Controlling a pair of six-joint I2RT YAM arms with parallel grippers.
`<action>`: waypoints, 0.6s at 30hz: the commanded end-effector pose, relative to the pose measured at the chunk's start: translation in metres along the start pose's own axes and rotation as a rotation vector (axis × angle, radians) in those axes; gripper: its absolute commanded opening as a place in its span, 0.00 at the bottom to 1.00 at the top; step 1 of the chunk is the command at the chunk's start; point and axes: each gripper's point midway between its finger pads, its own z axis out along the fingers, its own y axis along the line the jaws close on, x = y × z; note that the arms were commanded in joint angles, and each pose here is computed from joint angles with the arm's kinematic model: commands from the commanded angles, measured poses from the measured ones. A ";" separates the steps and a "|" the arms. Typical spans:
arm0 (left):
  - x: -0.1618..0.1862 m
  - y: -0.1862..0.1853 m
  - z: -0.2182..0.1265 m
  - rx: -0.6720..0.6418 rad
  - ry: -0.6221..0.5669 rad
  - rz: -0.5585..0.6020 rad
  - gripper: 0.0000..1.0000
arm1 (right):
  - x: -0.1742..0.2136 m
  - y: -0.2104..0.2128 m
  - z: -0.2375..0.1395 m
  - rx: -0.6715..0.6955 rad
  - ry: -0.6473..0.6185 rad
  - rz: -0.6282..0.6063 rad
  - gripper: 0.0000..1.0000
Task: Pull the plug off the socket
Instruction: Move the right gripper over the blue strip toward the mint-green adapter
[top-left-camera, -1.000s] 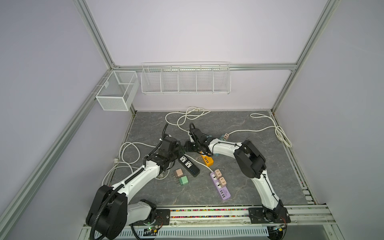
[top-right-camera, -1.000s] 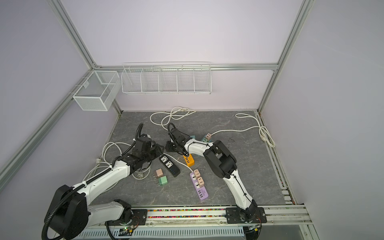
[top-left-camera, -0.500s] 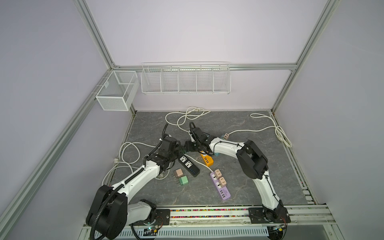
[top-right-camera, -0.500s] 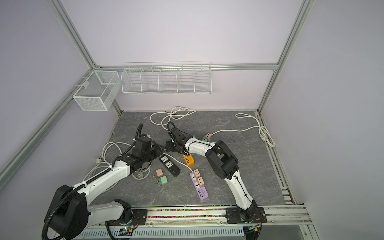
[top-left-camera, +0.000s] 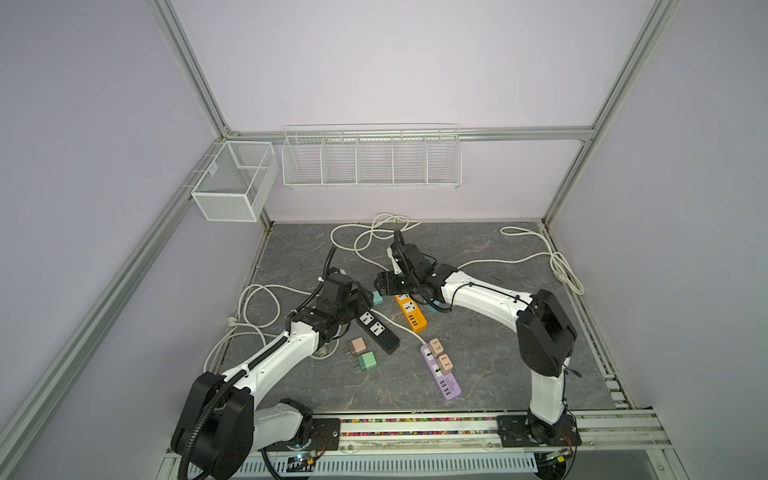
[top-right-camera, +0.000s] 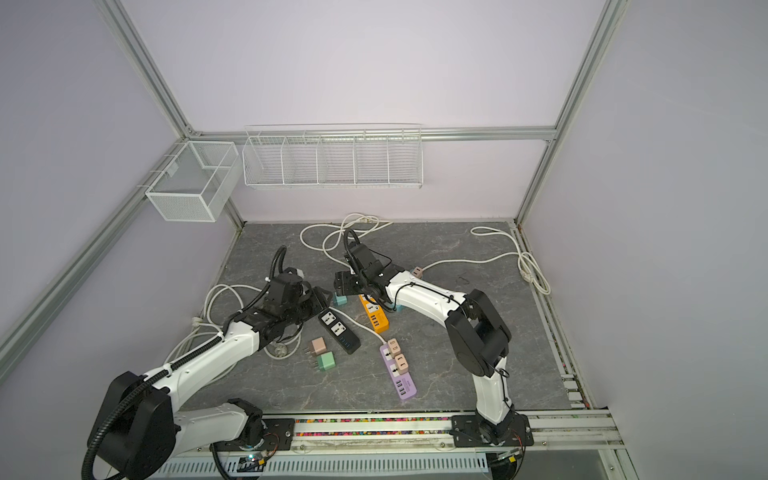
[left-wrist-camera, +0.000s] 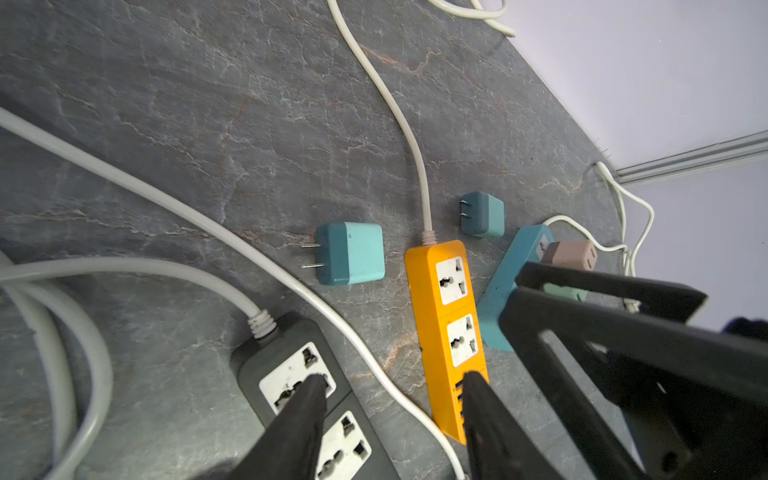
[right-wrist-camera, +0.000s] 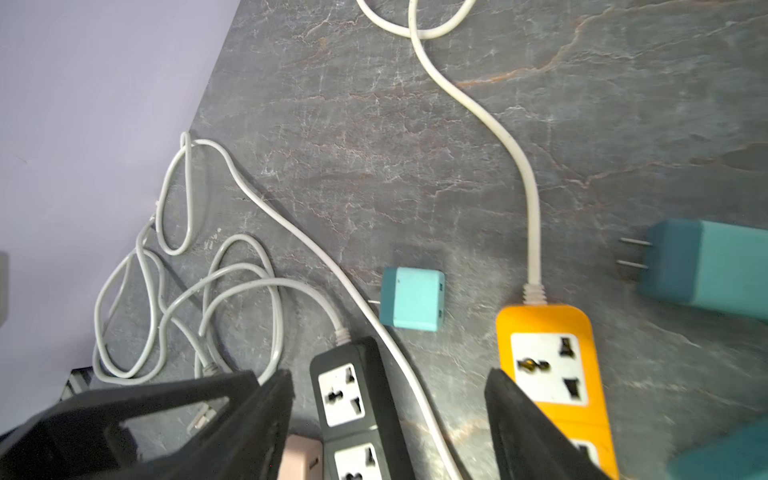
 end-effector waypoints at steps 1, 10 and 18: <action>0.000 -0.007 -0.004 0.044 0.004 0.011 0.59 | 0.010 -0.022 -0.023 0.097 0.005 -0.019 0.80; 0.008 -0.015 -0.003 0.076 0.015 0.041 0.69 | 0.034 -0.062 -0.056 0.249 0.016 0.022 0.91; 0.019 -0.028 0.000 0.091 0.021 0.093 0.82 | 0.058 -0.100 -0.067 0.387 0.005 0.092 0.97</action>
